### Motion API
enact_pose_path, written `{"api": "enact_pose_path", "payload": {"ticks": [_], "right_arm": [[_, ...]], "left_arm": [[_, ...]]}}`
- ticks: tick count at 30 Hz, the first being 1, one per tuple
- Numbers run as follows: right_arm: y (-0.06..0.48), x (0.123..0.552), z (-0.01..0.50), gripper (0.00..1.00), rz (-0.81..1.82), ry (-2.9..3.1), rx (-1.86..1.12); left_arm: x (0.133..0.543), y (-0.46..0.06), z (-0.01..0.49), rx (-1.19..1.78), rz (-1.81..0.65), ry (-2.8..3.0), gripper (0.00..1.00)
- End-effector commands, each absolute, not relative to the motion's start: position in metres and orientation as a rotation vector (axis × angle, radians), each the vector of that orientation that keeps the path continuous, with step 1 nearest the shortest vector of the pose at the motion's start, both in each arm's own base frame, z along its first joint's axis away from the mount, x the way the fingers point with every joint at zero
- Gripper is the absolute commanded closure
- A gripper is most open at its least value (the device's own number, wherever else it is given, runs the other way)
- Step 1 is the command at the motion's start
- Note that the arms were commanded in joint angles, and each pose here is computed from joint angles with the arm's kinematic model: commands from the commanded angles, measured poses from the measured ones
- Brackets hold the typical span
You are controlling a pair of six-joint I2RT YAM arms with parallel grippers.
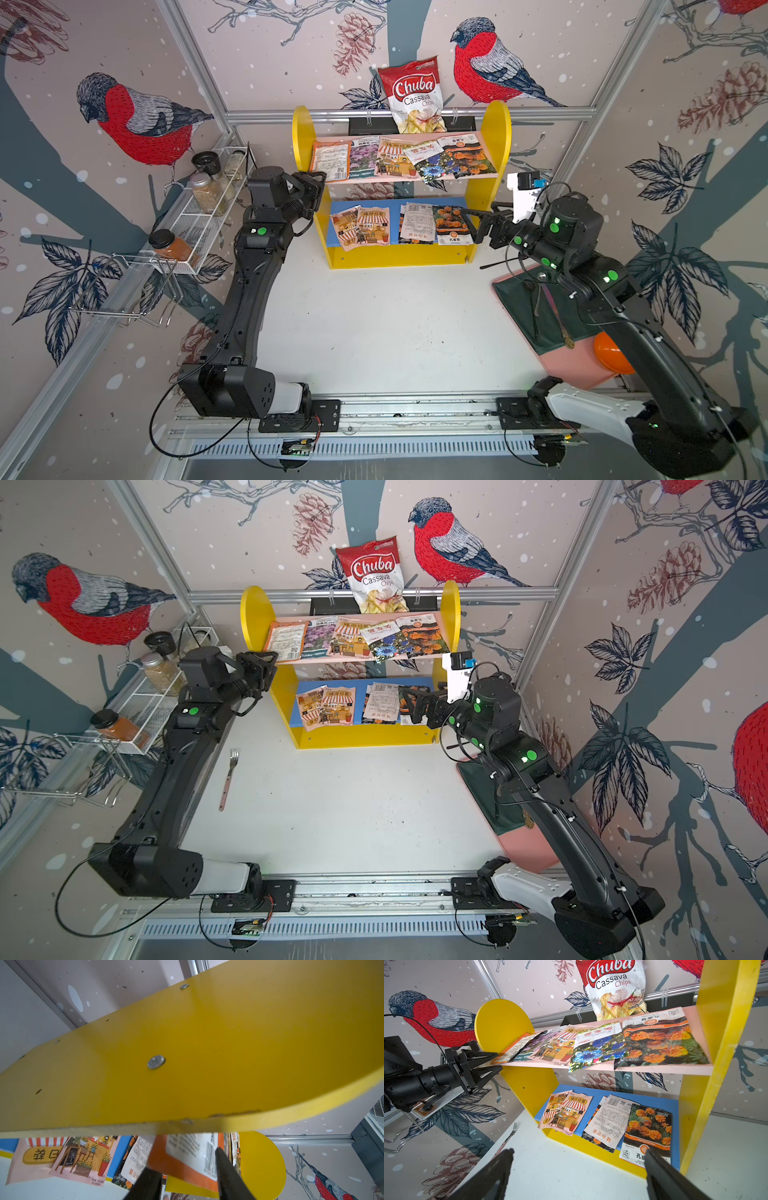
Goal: Take the seed bag off the shelf
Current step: Pick up the seed packet from the shelf.
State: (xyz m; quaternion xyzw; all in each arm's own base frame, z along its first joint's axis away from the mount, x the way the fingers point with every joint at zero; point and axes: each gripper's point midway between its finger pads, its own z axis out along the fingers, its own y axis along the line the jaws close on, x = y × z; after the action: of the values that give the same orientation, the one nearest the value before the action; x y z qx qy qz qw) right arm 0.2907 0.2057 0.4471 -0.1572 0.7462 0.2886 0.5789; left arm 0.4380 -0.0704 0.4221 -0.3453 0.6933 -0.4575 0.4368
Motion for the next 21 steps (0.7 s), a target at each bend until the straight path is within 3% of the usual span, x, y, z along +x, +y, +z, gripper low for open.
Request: {"api": "enact_pose_path", "payload": {"ticks": [1,8,21], "right_arm": [[0.207,0.289,0.458,0.00,0.699,1.701,-0.366],[0.210,0.284,0.459,0.00,0.722,1.688,-0.391],[0.209,0.282,0.454,0.00,0.719,1.685,-0.394]], "left_arm": [[0.441,-0.072,0.443,-0.811,-1.187,1.661,0.63],[0.442,-0.072,0.443,-0.816,-1.194,1.657,0.71],[0.435,-0.071,0.456,-0.814,-1.232,1.624,0.70]]}}
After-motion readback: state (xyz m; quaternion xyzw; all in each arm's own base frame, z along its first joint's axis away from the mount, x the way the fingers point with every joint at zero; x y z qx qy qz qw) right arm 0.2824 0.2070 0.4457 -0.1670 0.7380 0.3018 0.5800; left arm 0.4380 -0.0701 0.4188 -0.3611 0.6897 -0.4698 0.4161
